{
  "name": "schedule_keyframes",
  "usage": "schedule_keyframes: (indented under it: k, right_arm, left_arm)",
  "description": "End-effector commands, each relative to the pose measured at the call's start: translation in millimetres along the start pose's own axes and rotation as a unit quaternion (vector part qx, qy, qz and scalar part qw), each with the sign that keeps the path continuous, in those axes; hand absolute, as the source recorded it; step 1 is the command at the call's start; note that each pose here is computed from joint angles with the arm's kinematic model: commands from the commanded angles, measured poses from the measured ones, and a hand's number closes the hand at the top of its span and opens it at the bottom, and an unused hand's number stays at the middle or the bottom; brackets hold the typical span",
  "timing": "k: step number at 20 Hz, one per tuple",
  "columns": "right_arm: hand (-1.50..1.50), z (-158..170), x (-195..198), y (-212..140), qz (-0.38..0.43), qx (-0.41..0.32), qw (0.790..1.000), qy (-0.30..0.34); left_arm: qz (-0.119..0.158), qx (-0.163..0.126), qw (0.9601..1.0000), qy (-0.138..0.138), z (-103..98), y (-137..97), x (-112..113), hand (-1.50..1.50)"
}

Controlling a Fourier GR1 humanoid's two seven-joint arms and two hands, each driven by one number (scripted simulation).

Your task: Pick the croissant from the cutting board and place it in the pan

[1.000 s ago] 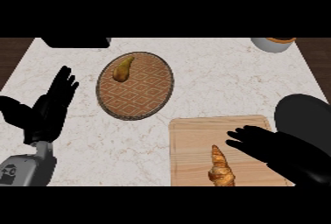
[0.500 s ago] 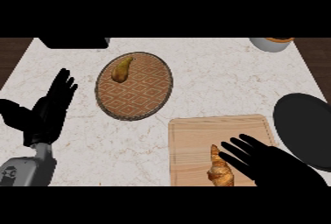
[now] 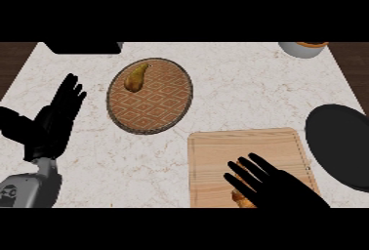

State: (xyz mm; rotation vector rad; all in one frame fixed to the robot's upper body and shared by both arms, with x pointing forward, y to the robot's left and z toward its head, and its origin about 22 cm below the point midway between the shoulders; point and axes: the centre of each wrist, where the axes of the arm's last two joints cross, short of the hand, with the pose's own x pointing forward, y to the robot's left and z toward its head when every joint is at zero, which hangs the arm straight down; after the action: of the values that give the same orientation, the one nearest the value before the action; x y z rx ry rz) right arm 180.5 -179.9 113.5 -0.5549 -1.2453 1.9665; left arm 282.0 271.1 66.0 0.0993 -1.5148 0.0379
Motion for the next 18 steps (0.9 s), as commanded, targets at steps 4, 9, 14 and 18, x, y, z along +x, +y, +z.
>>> schedule_keyframes:
  k: [4,9,14,18]
  right_arm:
    - [-1.5,-4,19,17,0.013,0.02,0.999,0.033]
    - [-1.5,-34,1,31,0.022,0.023,0.998,0.055]
    - [-1.5,-43,-13,39,0.007,0.03,0.999,0.035]
    - [-1.5,-63,-20,37,0.015,0.034,0.998,0.042]
  left_arm:
    - [0.0,0.001,1.0,-0.006,-4,-1,-16,0.0]
    - [0.002,-0.002,1.0,-0.001,0,3,-1,0.0]
    - [0.007,-0.002,1.0,-0.004,-2,-23,-11,0.0]
    - [-0.003,-0.002,1.0,-0.002,-2,12,-23,0.0]
